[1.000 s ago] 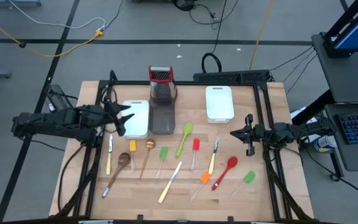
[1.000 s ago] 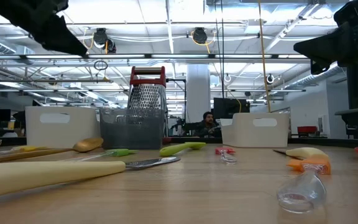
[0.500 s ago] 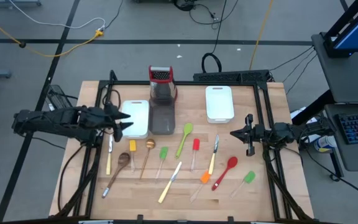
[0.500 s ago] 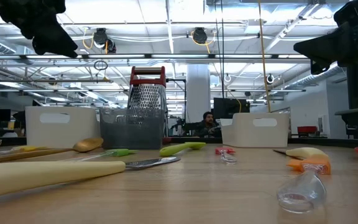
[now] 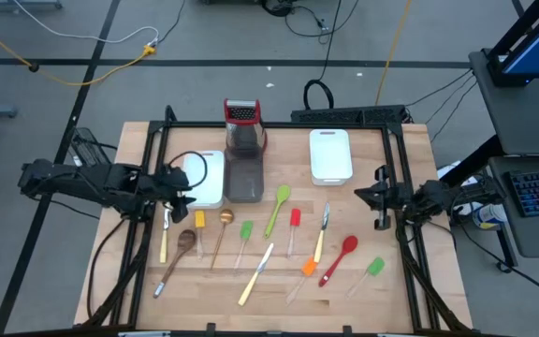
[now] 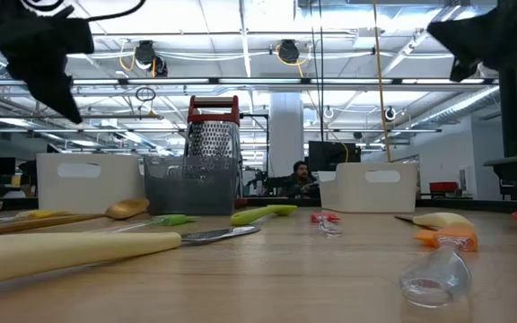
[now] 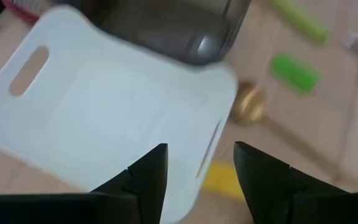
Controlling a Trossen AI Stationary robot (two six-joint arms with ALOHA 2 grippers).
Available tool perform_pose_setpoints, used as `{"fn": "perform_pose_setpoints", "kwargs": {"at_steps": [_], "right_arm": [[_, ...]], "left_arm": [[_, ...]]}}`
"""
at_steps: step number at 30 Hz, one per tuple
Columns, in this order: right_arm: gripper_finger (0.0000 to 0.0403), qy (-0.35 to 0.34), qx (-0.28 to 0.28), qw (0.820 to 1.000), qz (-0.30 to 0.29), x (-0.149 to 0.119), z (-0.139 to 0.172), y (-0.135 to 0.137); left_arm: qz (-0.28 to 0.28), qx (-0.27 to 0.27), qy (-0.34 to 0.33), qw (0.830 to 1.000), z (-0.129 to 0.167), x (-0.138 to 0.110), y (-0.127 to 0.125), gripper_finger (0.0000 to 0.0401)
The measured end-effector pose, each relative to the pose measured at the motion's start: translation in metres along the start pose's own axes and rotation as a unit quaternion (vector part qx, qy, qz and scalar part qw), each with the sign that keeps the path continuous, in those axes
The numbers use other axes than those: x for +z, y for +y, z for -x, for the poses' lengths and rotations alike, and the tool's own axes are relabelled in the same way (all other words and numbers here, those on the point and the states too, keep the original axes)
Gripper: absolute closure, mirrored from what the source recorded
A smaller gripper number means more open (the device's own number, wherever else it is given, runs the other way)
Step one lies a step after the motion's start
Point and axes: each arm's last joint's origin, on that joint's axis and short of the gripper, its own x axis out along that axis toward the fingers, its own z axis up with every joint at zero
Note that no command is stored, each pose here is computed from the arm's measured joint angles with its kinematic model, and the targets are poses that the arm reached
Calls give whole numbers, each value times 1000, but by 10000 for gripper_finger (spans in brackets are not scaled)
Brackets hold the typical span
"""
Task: Pick & Place Kitchen Items
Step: Put the brown serving spoon into the left white bin
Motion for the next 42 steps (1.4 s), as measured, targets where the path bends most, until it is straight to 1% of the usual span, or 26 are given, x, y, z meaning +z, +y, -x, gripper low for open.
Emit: {"fn": "perform_pose_setpoints", "kwargs": {"at_steps": [1,3,5,8,10,13,15,17,20,24,27,32,36,39,42], "right_arm": [[394,-1,-4,1000,3,0,0,0],[394,25,-19,1000,0,-5,0,-1],[394,60,-60,996,-16,-12,-1,-2],[394,102,-131,985,-46,-21,-2,-4],[394,105,-170,978,-58,-23,-3,-5],[394,100,-194,974,-58,-22,-7,-5],[394,96,-190,975,-61,-22,-10,-4],[394,97,-177,978,-48,-22,-12,-3],[394,83,-175,981,-15,-19,-15,-2],[388,53,-166,985,-5,-13,-19,-1],[368,40,-129,991,-3,-11,-22,1],[313,35,-83,996,-12,-13,-27,6],[278,48,-69,996,-12,-17,-29,8],[264,55,-72,996,13,-19,-30,8],[259,48,-71,996,38,-17,-31,8]], "left_arm": [[-4,4,8,1000,-1,-1,0,215],[0,6,4,1000,-2,0,1,215],[3,9,4,1000,-2,1,2,215],[10,13,3,1000,-2,1,4,215],[15,17,2,1000,-2,2,5,215],[22,21,2,1000,-2,2,7,215],[26,24,2,999,-3,3,8,215],[38,24,2,999,-3,3,8,215],[70,11,4,998,-3,3,7,215],[100,-6,12,995,-7,6,4,215],[105,-32,9,994,-13,12,-2,215],[72,-75,22,994,-28,22,-12,215],[65,-69,40,995,-42,26,-17,215],[64,-57,66,994,-52,26,-19,215],[75,-53,80,993,-57,29,-24,215]]}}
